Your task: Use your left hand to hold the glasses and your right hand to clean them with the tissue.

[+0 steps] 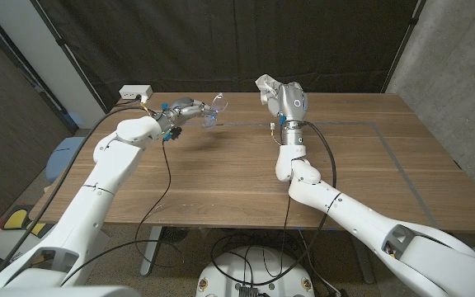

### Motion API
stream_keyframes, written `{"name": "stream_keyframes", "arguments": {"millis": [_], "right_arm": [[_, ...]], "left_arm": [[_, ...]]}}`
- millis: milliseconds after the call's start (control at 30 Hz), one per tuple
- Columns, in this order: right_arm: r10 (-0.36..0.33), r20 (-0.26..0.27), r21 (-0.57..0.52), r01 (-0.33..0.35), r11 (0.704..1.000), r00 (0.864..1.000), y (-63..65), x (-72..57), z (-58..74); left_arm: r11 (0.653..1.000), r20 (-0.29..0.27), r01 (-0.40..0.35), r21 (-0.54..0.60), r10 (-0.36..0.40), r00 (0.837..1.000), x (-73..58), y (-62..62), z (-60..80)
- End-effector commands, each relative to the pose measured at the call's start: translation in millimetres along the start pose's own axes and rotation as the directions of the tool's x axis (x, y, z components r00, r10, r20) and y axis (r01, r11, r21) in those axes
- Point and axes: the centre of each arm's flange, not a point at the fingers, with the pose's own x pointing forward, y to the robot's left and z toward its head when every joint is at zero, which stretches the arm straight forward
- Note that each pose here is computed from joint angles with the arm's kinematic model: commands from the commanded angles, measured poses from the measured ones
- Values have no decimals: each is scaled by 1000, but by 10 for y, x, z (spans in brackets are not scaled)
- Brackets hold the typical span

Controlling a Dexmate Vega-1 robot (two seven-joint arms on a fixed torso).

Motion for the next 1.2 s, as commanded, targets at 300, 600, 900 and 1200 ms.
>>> {"name": "stream_keyframes", "arguments": {"millis": [300, 600, 900, 1200], "right_arm": [[-77, 41, 71, 74, 995, 996, -20, -136, 244], [-119, 27, 124, 115, 986, 992, -23, -204, 331], [-116, 34, 124, 111, 986, 993, 40, -310, 381], [-71, 45, 83, 68, 994, 996, 164, -370, 382]], "left_arm": [[973, -51, 148, 178, -141, 989, 453, -157, 341], [948, -65, 219, 232, -209, 976, 612, -250, 469], [941, 9, 269, 205, -277, 961, 703, -279, 529], [935, 60, 292, 199, -309, 949, 672, -290, 621]]}}
